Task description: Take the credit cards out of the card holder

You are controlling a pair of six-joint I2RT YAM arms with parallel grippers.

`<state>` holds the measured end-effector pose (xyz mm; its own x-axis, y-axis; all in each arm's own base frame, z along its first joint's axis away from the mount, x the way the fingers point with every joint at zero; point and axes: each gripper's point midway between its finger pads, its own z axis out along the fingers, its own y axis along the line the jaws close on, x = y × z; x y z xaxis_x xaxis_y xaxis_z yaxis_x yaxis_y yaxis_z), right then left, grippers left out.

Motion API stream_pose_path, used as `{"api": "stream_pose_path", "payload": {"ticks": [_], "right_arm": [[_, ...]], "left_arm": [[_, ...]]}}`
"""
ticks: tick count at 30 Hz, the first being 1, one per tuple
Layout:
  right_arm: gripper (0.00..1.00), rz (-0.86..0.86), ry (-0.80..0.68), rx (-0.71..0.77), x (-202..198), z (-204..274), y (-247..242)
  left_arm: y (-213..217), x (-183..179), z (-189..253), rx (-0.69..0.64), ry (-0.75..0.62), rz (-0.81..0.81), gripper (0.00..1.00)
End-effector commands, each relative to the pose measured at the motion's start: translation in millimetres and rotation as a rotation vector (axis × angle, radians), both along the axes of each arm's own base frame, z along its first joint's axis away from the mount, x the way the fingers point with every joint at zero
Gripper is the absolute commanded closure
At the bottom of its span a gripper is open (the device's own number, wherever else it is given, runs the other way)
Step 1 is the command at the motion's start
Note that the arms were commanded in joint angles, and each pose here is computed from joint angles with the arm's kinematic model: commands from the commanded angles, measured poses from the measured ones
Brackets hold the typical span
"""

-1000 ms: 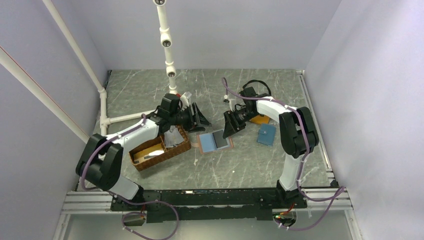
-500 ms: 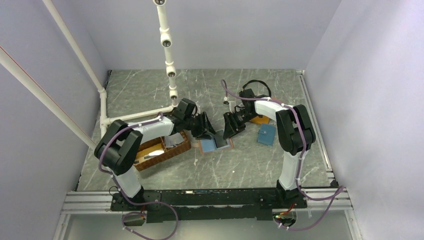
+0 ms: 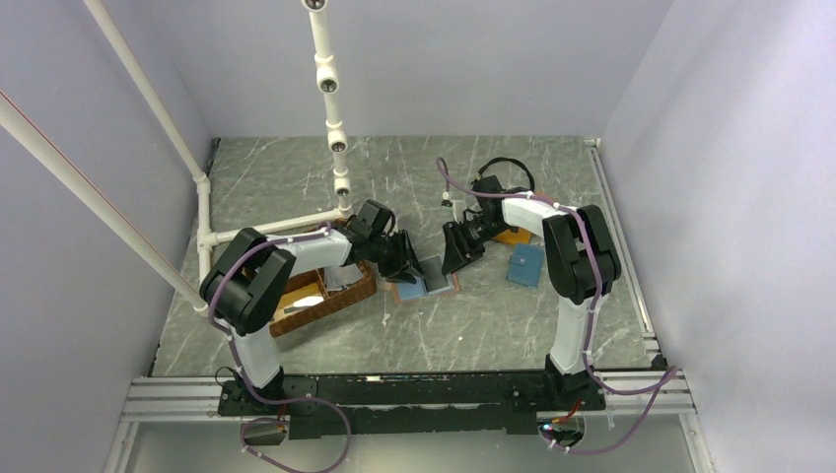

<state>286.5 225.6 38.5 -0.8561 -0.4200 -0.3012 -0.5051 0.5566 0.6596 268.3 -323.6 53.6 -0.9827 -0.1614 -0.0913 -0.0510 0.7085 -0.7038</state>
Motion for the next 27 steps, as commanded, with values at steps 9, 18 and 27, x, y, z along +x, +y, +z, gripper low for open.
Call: {"api": "stream_pose_path", "payload": {"ticks": [9,18,27], "right_arm": [[0.58,0.005,-0.023,0.036,5,10,6],[0.51,-0.006,-0.072,-0.006,9,12,0],[0.51,-0.006,-0.096,-0.003,10,18,-1]], "left_arm": [[-6,4,-5,0.018,0.002,-0.029,0.66],[-1,1,-14,0.054,0.027,-0.025,0.74],[-2,0,-15,0.055,0.035,-0.028,0.74]]}}
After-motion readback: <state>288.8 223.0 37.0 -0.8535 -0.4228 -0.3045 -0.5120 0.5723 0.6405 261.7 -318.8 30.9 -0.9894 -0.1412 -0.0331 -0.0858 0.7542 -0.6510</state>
